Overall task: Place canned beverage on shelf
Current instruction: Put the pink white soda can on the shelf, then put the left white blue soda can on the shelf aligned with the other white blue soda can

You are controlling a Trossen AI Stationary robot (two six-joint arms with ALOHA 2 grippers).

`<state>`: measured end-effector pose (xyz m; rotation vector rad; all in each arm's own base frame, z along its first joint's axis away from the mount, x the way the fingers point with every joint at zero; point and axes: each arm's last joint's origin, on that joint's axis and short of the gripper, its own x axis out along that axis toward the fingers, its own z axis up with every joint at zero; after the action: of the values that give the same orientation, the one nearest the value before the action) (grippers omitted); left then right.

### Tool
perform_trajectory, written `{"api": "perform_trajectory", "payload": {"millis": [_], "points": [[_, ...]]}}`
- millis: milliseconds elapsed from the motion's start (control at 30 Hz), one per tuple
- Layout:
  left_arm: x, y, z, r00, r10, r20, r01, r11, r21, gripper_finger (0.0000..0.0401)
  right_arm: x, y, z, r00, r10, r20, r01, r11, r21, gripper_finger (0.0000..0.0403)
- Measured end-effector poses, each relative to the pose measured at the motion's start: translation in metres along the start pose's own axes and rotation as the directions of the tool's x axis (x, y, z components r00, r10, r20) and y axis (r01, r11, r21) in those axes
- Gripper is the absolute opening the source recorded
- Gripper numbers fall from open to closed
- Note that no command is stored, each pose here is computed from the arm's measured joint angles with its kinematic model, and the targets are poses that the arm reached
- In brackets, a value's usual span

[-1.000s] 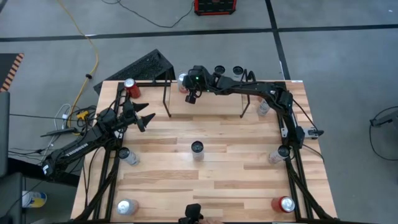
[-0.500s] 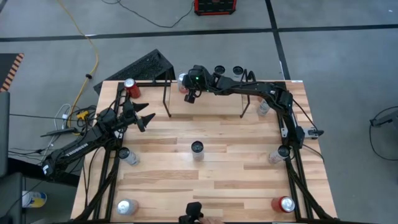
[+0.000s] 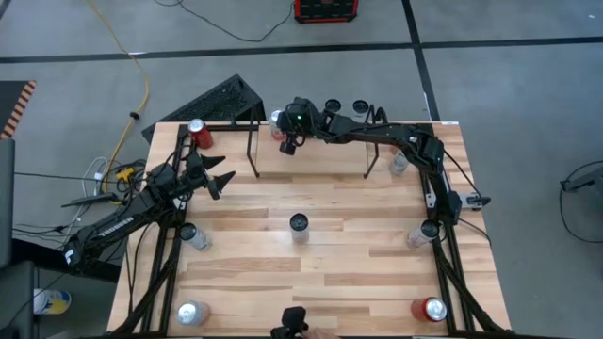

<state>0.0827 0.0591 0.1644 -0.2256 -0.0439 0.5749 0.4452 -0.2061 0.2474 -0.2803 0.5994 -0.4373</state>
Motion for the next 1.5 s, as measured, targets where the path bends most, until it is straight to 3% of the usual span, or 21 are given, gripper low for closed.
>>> {"api": "perform_trajectory", "payload": {"millis": [167,267,467,667,867,1133,1333,1500], "points": [[0.000,0.000,0.000,1.000,0.000,0.000,0.000,1.000,0.000,0.0364,-0.009,0.010,0.006,0.999,0.050,-0.019,-0.050,0.999,-0.016,0.0020],[0.000,0.000,0.000,1.000,0.000,0.000,0.000,1.000,0.000,0.0364,-0.032,0.015,0.022,0.996,0.091,0.010,-0.091,0.996,-0.018,0.0020],[0.000,0.000,0.000,1.000,0.000,0.000,0.000,1.000,0.000,0.0364,-0.110,0.018,0.060,0.987,0.153,0.043,-0.151,0.987,-0.054,0.0020],[0.000,0.000,0.000,1.000,0.001,0.000,-0.001,1.000,0.000,0.0364,-0.200,0.012,0.070,0.972,0.236,-0.018,-0.236,0.972,-0.018,0.0021],[0.000,0.000,0.000,1.000,0.000,-0.001,0.000,1.000,0.000,0.0364,-0.265,0.015,0.055,0.897,0.420,-0.139,-0.403,0.905,0.135,0.0032],[0.000,0.000,0.005,0.998,0.012,0.053,-0.015,0.998,0.055,0.0364,-0.309,0.061,0.013,0.871,0.476,-0.123,-0.454,0.875,0.170,0.0025],[0.000,0.000,0.005,0.998,0.023,0.052,-0.011,0.976,-0.217,0.0364,-0.328,0.098,-0.031,0.882,0.469,-0.048,-0.459,0.877,0.142,0.0032],[0.000,0.000,0.005,0.998,0.032,0.054,-0.012,0.942,-0.334,0.0364,-0.334,0.117,-0.061,0.910,0.412,0.048,-0.414,0.900,0.135,0.0032]]}}
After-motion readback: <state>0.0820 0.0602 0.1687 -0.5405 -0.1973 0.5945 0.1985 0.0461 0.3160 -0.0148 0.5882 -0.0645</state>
